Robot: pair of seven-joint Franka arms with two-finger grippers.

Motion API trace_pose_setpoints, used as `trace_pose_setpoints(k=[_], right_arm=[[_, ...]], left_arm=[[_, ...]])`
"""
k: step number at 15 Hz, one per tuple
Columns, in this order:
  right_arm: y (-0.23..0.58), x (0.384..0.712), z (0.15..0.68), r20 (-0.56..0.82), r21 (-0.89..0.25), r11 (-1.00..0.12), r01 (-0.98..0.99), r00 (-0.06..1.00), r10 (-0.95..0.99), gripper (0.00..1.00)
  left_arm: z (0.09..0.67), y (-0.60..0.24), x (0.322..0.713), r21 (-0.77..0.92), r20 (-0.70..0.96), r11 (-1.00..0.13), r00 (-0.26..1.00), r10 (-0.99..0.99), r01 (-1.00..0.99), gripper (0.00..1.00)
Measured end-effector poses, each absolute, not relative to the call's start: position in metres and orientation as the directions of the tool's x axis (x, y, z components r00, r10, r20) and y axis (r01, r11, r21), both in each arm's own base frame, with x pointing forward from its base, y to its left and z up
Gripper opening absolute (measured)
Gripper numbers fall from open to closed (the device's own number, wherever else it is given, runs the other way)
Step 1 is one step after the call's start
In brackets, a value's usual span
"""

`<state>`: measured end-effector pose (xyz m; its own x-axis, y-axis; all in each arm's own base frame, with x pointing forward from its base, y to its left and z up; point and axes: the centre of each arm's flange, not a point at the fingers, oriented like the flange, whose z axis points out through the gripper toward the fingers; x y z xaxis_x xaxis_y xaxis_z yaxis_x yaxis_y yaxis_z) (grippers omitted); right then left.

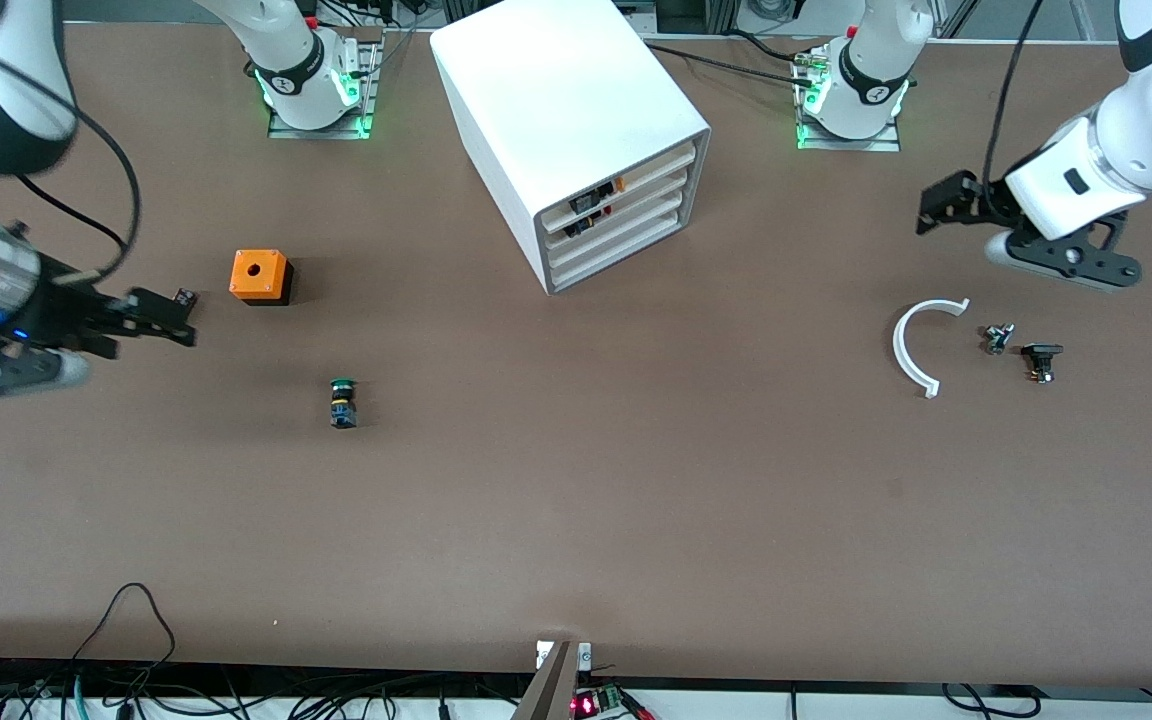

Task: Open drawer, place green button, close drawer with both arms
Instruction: 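Grasp the green button with the right gripper while the left gripper approaches the cabinet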

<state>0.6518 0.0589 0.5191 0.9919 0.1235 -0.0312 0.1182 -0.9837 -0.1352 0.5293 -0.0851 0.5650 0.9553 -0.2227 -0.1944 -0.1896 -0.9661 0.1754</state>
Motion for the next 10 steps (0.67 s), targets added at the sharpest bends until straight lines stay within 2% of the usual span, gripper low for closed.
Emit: trace_pose_setpoints(k=[5, 10], right_arm=[[0.081, 0.66, 0.441, -0.018, -0.125, -0.984, 0.128, 0.991, 0.131, 1.0], [0.102, 0.641, 0.343, 0.042, -0.094, -0.983, 0.16, 0.987, 0.157, 1.0]], left_arm=[[0.546, -0.132, 0.507, 0.39, -0.34, -0.899, 0.875, -0.344, -0.202, 1.0], [0.47, -0.155, 0.532, 0.66, -0.327, -0.721, 0.784, -0.528, -0.21, 1.0]])
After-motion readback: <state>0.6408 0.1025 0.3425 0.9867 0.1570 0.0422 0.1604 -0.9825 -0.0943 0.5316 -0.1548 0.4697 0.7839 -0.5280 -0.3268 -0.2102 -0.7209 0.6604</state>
